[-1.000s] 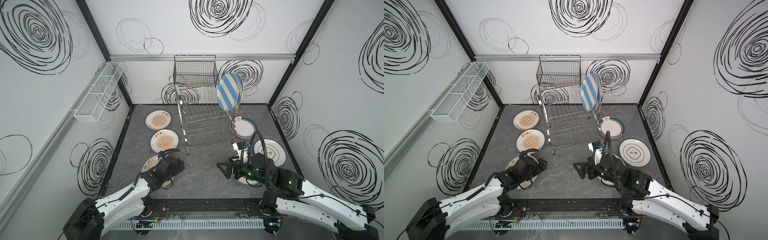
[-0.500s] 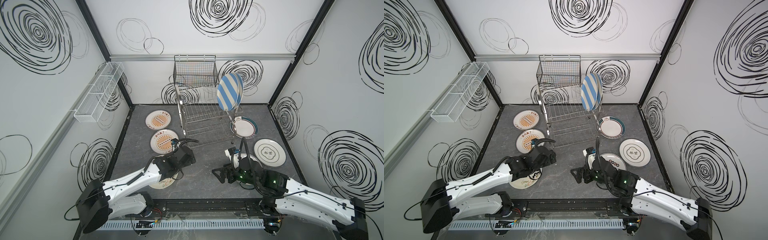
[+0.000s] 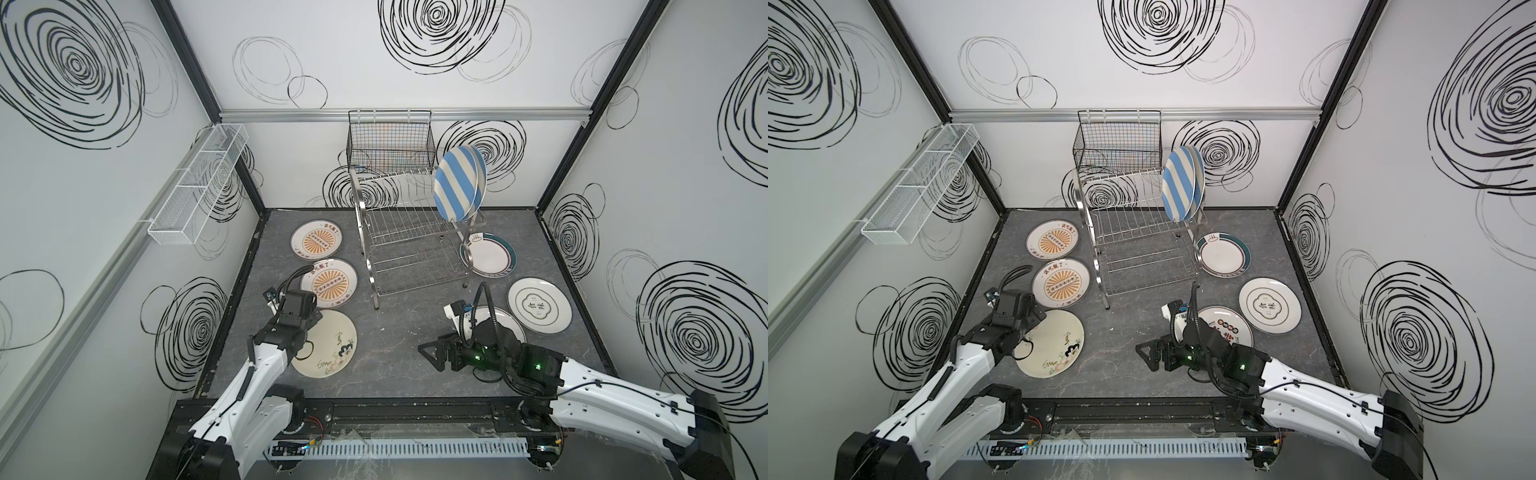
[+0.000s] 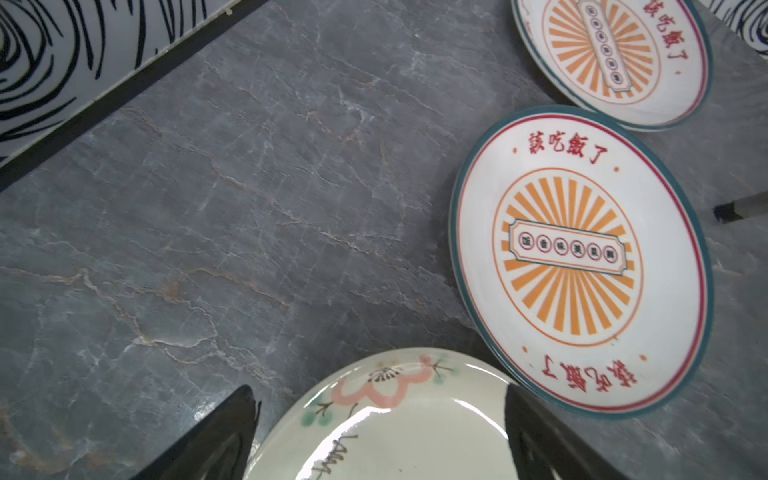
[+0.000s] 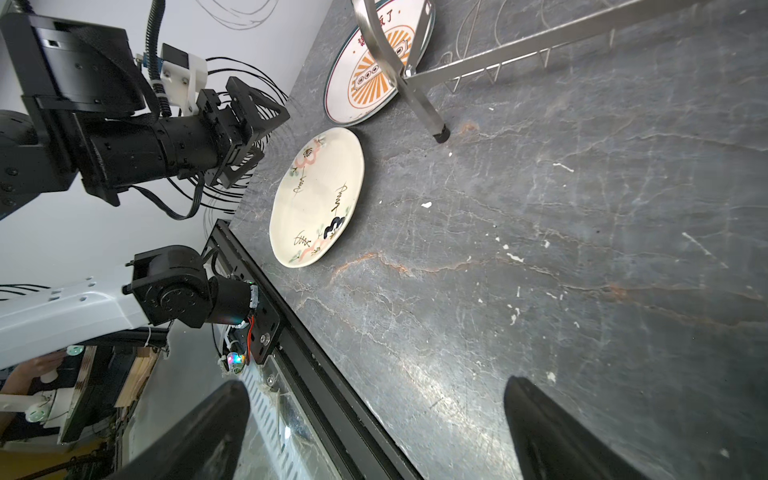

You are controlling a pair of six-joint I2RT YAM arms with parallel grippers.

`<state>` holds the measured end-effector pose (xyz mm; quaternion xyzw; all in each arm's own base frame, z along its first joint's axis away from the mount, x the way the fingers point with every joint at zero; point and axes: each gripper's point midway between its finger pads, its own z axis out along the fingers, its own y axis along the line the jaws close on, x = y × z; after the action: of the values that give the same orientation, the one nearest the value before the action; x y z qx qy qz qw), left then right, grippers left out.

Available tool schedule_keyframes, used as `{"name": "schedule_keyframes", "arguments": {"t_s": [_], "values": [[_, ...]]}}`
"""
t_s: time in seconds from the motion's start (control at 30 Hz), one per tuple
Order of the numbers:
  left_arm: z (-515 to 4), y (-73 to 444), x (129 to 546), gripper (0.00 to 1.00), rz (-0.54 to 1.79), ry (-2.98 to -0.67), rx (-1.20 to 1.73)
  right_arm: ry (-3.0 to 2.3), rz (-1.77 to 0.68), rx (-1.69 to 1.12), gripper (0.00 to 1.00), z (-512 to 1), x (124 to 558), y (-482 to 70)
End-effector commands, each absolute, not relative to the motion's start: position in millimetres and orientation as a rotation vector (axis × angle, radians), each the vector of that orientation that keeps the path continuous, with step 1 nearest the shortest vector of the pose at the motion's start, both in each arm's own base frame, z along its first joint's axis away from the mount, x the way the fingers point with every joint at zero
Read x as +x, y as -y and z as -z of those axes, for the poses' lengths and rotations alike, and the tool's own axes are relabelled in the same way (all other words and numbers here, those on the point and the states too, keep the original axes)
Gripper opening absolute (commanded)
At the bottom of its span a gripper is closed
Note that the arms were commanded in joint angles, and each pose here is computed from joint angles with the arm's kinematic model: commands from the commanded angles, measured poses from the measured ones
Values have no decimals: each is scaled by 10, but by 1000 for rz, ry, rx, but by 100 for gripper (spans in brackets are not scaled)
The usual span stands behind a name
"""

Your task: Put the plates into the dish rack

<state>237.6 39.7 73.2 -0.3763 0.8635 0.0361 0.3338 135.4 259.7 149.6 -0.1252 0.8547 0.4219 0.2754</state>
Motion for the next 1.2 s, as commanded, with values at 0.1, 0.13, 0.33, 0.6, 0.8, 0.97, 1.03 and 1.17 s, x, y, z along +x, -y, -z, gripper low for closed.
{"name": "schedule_keyframes", "arguments": {"t_s": [0.1,0.13,0.33,0.6,0.8,0.97,1.03,1.17], "values": [[-477,-450,2411,96,-30,-2286,-1006,-2247,-1199,-331,100,-1610,1344,-2659],[-471,-443,2424,96,-14,-2287,-1007,-2245,-1197,-329,100,-1613,1347,-2653],[-449,-325,2454,96,120,-2261,-996,-2222,-1217,-305,100,-1592,1348,-2632],[-299,-204,2301,96,161,-2293,-1015,-2240,-1238,-323,100,-1542,1353,-2739],[-259,20,2257,96,255,-2328,-990,-2223,-1262,-334,100,-1582,1371,-2835],[-277,229,2204,96,334,-2324,-949,-2228,-1269,-331,97,-1482,1397,-2898],[-252,301,2150,96,347,-2339,-928,-2222,-1274,-322,97,-1443,1423,-2925],[-197,371,2056,96,340,-2366,-893,-2257,-1280,-297,96,-1340,1457,-3010]]}}
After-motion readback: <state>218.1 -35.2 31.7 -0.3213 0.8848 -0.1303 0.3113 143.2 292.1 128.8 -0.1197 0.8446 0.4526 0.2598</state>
